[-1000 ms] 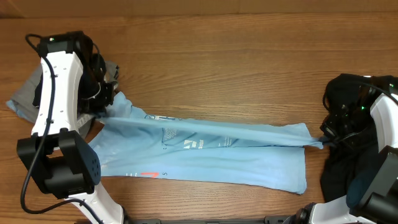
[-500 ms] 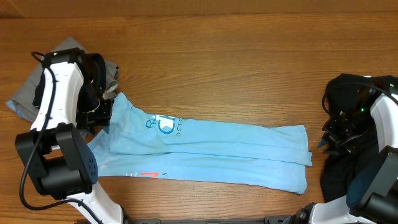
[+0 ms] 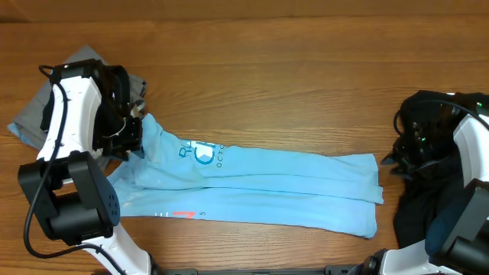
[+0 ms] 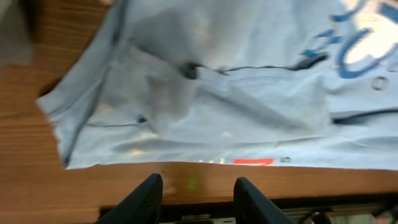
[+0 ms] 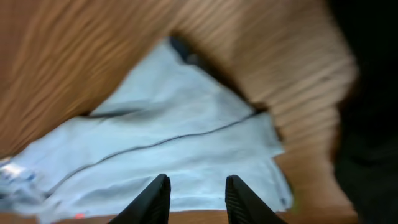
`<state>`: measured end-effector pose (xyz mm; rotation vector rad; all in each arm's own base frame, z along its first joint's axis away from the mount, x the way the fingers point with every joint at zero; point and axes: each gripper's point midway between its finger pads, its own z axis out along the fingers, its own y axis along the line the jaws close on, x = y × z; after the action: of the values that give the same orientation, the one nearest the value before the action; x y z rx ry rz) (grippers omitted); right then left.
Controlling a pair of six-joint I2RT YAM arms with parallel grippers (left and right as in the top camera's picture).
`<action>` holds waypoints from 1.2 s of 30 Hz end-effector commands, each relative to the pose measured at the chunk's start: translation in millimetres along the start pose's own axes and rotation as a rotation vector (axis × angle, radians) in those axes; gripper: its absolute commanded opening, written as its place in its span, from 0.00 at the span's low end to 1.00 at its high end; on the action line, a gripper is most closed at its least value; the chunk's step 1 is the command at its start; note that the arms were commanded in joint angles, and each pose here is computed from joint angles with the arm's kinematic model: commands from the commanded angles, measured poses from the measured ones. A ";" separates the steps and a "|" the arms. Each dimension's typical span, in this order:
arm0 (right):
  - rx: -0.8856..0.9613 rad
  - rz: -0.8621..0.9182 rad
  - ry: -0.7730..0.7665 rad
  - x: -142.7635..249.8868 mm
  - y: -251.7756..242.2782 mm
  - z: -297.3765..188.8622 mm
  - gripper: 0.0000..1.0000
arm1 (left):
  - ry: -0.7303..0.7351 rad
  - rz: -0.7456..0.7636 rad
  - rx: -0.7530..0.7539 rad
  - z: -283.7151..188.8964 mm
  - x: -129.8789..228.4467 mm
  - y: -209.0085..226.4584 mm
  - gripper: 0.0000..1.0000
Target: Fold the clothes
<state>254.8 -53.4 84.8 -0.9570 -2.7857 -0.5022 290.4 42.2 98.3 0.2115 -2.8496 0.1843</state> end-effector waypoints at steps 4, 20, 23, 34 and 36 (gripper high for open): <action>-0.284 -0.217 -0.123 17.1 57.5 -43.6 0.31 | -0.169 0.068 0.101 -43.0 9.9 -25.4 0.38; -0.126 -0.159 -0.223 16.5 21.9 -26.2 0.72 | -0.583 0.142 0.116 -135.5 63.4 -46.1 0.89; -0.094 -0.122 -0.139 14.5 8.2 2.5 0.72 | -0.587 0.143 0.120 -136.1 62.6 -46.8 0.94; 0.045 -0.034 0.073 14.7 -29.9 57.8 0.72 | -0.620 0.163 0.159 -141.4 56.7 -54.2 0.94; 0.088 0.003 0.101 19.2 -40.1 65.9 0.72 | -0.626 0.164 0.159 -142.3 55.5 -54.3 0.94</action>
<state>230.1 -43.9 32.1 -0.8667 -2.7659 -0.5055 282.6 8.1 247.4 0.1173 -3.4490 0.4044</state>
